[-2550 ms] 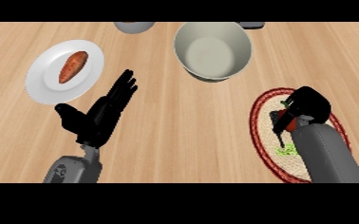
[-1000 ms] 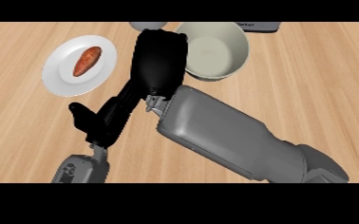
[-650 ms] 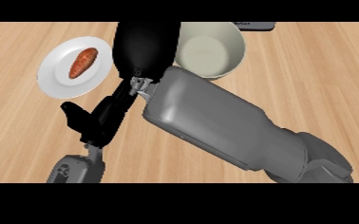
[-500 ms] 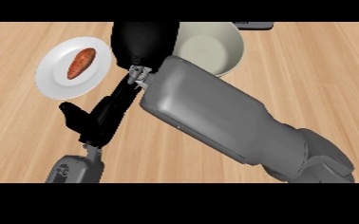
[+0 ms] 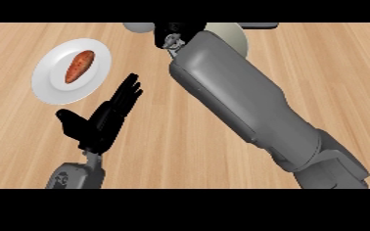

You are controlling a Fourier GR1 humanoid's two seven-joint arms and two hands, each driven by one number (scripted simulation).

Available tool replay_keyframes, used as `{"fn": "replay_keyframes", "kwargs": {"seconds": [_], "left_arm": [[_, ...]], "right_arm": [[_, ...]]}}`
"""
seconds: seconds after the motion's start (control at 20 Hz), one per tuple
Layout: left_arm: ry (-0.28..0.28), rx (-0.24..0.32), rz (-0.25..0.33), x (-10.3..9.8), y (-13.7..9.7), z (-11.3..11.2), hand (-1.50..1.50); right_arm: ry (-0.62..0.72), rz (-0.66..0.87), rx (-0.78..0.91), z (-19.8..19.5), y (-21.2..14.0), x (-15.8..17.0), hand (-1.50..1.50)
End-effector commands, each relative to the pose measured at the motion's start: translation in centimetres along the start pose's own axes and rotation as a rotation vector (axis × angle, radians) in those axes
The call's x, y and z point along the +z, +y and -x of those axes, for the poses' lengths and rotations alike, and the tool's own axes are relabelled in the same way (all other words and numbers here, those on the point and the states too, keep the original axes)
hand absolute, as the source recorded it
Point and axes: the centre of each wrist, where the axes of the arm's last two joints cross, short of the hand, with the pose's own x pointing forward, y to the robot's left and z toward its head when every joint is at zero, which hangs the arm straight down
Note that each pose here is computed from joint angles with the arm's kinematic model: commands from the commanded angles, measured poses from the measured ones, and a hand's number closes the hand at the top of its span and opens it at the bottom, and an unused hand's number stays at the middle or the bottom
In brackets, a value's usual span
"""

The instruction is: Pick the bell pepper from the placemat and place it in the bowl

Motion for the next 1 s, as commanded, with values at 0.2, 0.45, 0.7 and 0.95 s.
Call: {"fn": "replay_keyframes", "kwargs": {"seconds": [0.2, 0.45, 0.7, 0.95], "left_arm": [[-0.008, 0.005, 0.013, -0.5, -0.8, -0.4, 0.0], [-0.004, -0.011, 0.015, -1.1, -1.0, -0.8, 0.0], [-0.028, 0.001, 0.029, -0.2, 0.6, -1.2, 0.0], [-0.013, -0.01, 0.047, -0.2, -1.4, -0.8, 0.0]], "right_arm": [[0.135, 0.03, -0.029, 4.1, 4.2, -4.2, 1.5], [0.198, 0.037, 0.068, 8.8, 5.5, -8.7, 1.5], [0.349, -0.144, 0.083, 11.9, 7.7, -9.6, 1.5], [0.397, -0.154, -0.031, 15.9, 8.6, -10.8, -1.5]]}}
